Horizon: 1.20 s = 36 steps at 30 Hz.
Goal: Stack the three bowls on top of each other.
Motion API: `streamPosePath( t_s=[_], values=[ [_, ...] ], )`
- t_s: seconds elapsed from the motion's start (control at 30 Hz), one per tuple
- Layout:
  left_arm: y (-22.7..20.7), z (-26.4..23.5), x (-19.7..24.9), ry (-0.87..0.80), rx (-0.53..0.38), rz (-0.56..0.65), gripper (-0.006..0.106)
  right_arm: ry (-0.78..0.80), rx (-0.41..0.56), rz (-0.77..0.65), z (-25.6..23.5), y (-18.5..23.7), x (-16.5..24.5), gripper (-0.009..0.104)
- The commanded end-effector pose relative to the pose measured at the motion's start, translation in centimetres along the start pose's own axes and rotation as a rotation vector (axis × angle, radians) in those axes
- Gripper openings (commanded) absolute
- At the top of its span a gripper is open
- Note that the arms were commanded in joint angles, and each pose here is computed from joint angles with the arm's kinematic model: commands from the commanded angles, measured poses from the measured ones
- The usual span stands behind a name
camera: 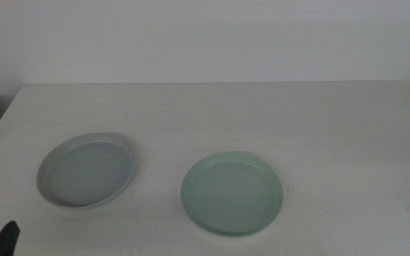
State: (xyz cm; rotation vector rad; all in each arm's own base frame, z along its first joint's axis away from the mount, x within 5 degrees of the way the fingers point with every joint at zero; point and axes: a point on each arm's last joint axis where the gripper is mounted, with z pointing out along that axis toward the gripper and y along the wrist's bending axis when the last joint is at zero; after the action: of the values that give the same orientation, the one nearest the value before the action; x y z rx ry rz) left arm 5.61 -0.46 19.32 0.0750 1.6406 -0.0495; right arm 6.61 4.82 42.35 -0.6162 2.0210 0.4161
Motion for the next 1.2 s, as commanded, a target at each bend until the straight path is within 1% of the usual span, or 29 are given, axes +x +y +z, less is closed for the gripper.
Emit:
streamPosePath(
  t_s=[0.0, 0.07, 0.3, 0.47, 0.73, 0.87, 0.93, 1.03, 1.1, 1.17],
  values=[
    [0.1, -0.2, -2.9, -0.086, -0.007, 0.018, 0.105, -0.073, 0.017, -0.005, -0.3, -0.1, -1.0, 0.057],
    [0.1, -0.1, -4.2, -0.068, -0.008, 0.053, 0.105, -0.073, 0.017, -0.005, -0.3, -0.1, -1.0, 0.057],
    [0.2, 1.6, -10.4, -0.029, -0.011, 0.074, 0.105, -0.073, 0.017, -0.005, -0.3, -0.1, -1.0, 0.057],
    [0.3, 3.2, -16.0, -0.053, -0.009, 0.011, 0.105, -0.073, 0.02, -0.007, -0.3, -0.1, -1.0, 0.057],
    [0.4, 7.4, -22.0, 0.131, -0.004, -0.006, 0.105, -0.073, 0.02, -0.007, -0.3, -0.1, -1.0, 0.057],
    [0.4, 9.5, -22.5, 0.276, -0.004, -0.061, 0.105, -0.073, 0.02, -0.007, -0.3, -0.1, -1.0, 0.057],
    [0.3, 10.5, -21.9, 0.362, -0.002, -0.094, 0.105, -0.073, 0.02, -0.007, -0.3, -0.1, -1.0, 0.057],
    [0.3, 12.0, -20.6, 0.452, -0.004, -0.102, 0.105, -0.073, 0.02, -0.007, -0.3, -0.1, -1.0, 0.057],
    [0.3, 13.0, -20.0, 0.482, -0.009, -0.117, 0.105, -0.073, 0.02, -0.007, -0.3, -0.1, -1.0, 0.057],
    [0.3, 14.3, -19.6, 0.485, -0.021, -0.168, 0.105, -0.073, 0.02, -0.007, -0.3, -0.1, -1.0, 0.057]
  ],
)
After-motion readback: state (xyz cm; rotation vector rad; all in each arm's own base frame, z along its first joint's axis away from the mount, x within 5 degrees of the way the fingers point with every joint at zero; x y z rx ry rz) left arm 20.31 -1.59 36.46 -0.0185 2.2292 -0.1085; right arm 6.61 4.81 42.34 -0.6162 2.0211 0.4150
